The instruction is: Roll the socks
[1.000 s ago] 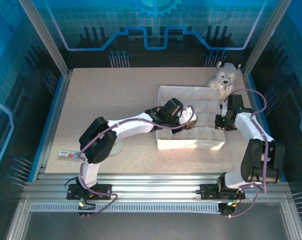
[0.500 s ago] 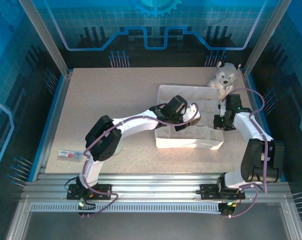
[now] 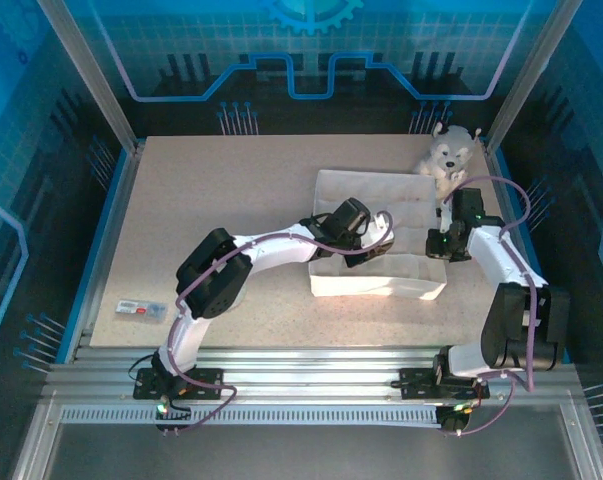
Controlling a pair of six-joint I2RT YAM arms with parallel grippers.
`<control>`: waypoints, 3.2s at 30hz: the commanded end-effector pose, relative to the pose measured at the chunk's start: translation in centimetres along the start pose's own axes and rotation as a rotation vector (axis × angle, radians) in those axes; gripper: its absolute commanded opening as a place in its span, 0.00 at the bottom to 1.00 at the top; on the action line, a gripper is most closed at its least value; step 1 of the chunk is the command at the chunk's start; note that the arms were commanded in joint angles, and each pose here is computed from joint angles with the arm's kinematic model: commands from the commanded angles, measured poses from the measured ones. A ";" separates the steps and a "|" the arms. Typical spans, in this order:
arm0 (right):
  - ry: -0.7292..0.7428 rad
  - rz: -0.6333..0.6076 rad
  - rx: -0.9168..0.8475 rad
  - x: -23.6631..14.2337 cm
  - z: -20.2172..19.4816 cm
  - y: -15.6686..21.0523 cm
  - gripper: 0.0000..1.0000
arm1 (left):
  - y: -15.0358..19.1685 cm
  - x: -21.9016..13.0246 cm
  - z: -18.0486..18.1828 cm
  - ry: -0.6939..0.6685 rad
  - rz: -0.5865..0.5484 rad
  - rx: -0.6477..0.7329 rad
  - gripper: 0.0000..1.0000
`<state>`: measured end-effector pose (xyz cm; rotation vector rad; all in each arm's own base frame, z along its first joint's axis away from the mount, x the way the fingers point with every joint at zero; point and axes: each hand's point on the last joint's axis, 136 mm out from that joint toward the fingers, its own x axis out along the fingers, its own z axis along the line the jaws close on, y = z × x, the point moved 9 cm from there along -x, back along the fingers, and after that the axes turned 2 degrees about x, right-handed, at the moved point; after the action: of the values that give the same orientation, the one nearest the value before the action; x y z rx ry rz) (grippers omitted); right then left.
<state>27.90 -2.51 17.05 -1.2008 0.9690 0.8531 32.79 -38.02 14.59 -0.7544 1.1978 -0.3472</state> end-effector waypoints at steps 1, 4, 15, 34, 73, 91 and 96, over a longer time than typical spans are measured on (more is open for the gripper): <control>-0.045 -0.025 0.000 -1.7 0.9 -0.6 0.25 | -0.1 -1.5 0.0 0.013 -0.015 -0.019 0.33; -0.059 -0.036 0.007 -2.3 1.1 -0.8 0.28 | -0.8 -2.4 0.1 0.015 -0.033 -0.011 0.41; -0.107 -0.170 -0.009 -6.6 2.3 -1.3 0.31 | -2.2 -5.1 0.1 0.026 -0.110 -0.006 0.57; -0.047 -0.404 -0.112 -10.7 4.2 -1.4 0.53 | -0.9 -16.1 6.8 -0.150 -0.291 -0.236 0.63; -0.097 -0.874 -0.149 0.0 1.7 0.5 1.00 | 27.4 -24.4 13.2 -0.754 -0.183 -0.876 0.99; -0.096 -0.981 -0.202 4.0 3.4 0.9 1.00 | 27.4 -24.2 11.3 -0.780 -0.263 -0.815 1.00; -0.051 -0.954 -0.181 4.7 3.4 0.5 1.00 | 26.1 -22.8 10.6 -0.742 -0.213 -0.705 0.99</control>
<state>29.86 0.85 14.45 -1.5735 0.1089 0.1526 30.86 -0.76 13.80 -1.5406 0.5130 0.2654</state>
